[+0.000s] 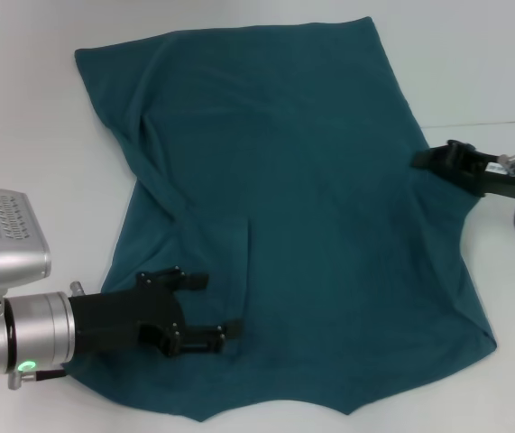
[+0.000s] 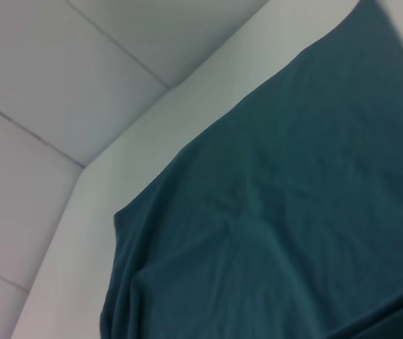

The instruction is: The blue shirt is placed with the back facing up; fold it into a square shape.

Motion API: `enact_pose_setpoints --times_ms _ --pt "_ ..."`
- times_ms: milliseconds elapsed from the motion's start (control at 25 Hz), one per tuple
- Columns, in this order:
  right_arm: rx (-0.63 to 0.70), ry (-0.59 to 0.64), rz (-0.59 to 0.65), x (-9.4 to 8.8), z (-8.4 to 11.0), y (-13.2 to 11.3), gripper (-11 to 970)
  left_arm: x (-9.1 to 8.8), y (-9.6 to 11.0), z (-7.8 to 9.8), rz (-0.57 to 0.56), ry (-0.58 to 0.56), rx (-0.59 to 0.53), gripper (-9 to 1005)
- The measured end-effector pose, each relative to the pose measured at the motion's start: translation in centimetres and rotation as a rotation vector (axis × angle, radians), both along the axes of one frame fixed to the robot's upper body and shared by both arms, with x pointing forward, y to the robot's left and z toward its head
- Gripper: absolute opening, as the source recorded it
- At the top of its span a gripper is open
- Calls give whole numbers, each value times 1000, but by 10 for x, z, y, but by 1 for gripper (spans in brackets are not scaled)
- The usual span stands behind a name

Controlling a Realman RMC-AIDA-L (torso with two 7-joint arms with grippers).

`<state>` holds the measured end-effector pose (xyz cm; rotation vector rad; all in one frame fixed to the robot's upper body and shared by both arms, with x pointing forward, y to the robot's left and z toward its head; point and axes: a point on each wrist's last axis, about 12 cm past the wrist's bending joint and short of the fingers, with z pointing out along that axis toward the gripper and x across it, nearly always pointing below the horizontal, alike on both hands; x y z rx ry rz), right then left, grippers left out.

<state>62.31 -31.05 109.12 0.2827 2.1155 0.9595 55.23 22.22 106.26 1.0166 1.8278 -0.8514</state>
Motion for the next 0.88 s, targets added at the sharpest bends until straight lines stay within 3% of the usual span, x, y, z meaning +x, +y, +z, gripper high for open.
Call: enact_pose_setpoints --times_ms 400,640,880 --pt "-26 25 68 4 -7 29 120 1 0 0 5 -1 2 906" --pt "-71 21 199 1 -9 51 151 1 0 0 6 -1 5 905" --pt "-65 25 210 -1 -8 51 182 2 -1 0 4 -3 6 906"
